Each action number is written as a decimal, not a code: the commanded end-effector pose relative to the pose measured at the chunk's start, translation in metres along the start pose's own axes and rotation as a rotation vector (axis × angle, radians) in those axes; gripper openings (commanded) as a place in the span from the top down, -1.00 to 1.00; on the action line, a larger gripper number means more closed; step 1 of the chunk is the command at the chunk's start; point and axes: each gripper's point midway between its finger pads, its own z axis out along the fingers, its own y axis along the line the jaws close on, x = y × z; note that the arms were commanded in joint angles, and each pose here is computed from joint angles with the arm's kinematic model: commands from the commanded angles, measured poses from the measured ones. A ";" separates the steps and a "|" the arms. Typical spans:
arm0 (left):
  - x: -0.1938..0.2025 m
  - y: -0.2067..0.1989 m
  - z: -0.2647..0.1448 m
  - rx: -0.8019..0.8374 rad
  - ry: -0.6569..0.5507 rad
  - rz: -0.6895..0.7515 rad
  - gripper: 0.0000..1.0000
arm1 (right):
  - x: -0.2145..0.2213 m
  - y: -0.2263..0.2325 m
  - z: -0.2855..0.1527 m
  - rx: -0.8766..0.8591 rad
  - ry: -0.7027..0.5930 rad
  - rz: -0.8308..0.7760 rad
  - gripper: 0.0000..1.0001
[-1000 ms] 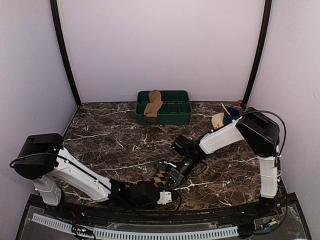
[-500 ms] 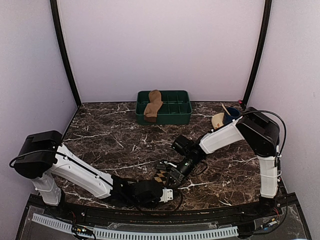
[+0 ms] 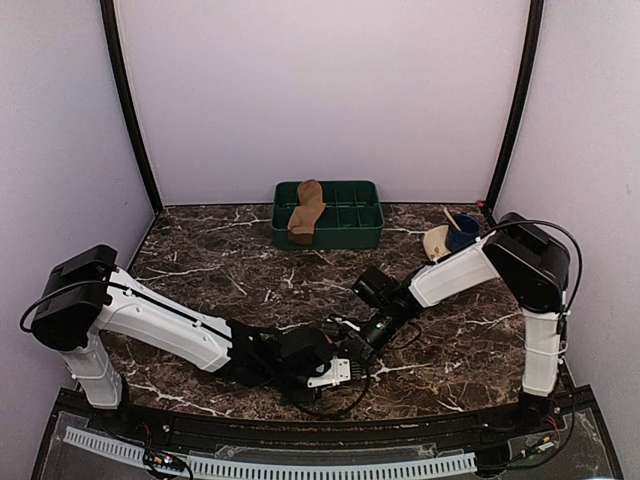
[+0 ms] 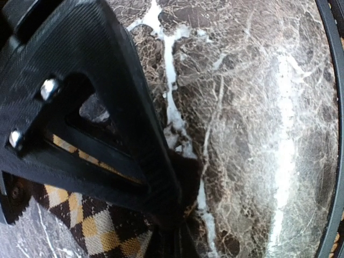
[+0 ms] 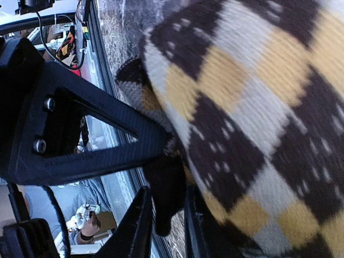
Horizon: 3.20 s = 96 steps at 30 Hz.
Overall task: Roll the socks
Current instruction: Place the sock at the center of the board.
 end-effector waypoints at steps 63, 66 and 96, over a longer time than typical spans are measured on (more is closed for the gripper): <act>0.048 -0.009 -0.024 0.693 0.193 -0.497 1.00 | 0.013 -0.049 -0.134 0.672 -0.723 -0.141 1.00; 0.050 -0.008 -0.025 0.742 0.207 -0.541 1.00 | 0.017 -0.034 -0.136 0.742 -0.747 -0.224 1.00; 0.061 0.005 -0.015 0.775 0.249 -0.621 1.00 | -0.007 0.056 -0.078 1.017 -0.633 -0.598 1.00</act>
